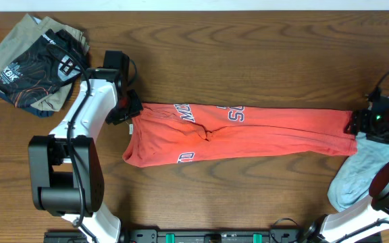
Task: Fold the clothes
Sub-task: 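Grasp the right end and fold it leftward with the right gripper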
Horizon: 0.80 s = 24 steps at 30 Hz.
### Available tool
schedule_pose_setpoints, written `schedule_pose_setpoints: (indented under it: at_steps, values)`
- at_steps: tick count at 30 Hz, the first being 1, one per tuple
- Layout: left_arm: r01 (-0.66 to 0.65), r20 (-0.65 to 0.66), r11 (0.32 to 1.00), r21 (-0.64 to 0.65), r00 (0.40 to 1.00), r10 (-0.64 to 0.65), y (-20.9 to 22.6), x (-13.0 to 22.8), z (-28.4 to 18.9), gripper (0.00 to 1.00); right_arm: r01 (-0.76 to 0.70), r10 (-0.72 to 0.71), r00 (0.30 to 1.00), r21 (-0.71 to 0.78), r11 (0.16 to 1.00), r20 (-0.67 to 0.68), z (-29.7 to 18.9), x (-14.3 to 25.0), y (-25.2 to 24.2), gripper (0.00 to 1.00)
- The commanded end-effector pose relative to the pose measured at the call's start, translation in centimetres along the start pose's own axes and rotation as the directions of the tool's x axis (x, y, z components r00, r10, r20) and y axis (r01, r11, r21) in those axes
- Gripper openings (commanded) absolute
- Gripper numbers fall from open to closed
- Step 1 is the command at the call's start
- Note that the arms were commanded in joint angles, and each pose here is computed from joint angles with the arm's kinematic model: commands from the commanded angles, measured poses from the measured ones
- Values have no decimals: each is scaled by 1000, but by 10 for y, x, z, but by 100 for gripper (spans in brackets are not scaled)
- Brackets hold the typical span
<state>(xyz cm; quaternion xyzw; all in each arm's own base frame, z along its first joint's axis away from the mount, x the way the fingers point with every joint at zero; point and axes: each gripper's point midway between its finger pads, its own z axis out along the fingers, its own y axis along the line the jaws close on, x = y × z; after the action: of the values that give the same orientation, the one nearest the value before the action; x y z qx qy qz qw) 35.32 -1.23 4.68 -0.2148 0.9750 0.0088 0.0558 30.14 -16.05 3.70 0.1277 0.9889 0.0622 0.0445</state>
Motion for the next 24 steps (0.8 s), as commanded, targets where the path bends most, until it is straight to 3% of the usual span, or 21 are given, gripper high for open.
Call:
schedule_pose_setpoints:
  at_steps: [1,14,17,19,21,23,24]
  values:
    - [5,21,1000,8,1000,-5,0,-4,-8,33,69,-65,996,-80,994,54,11,-4,10,69]
    - [5,-10,1000,11,1000,-5,0,3,-8,33,97,-86,984,-68,993,154,42,-9,9,69]
    - [5,-9,1000,11,1000,-5,0,3,-8,33,100,-85,983,-89,991,162,43,-9,13,64]
    - [5,-10,1000,11,1000,-5,0,3,-8,33,99,-84,984,-91,991,158,43,-8,13,48]
    - [5,-9,1000,11,1000,-5,0,3,-8,33,98,-83,984,-91,991,155,43,-7,13,17]
    - [5,-10,1000,11,1000,-5,0,3,-8,33,91,-77,985,-91,992,154,43,-7,13,2]
    - [5,-10,1000,10,1000,-5,0,3,-8,33,82,-67,986,-90,993,153,43,-7,12,1]
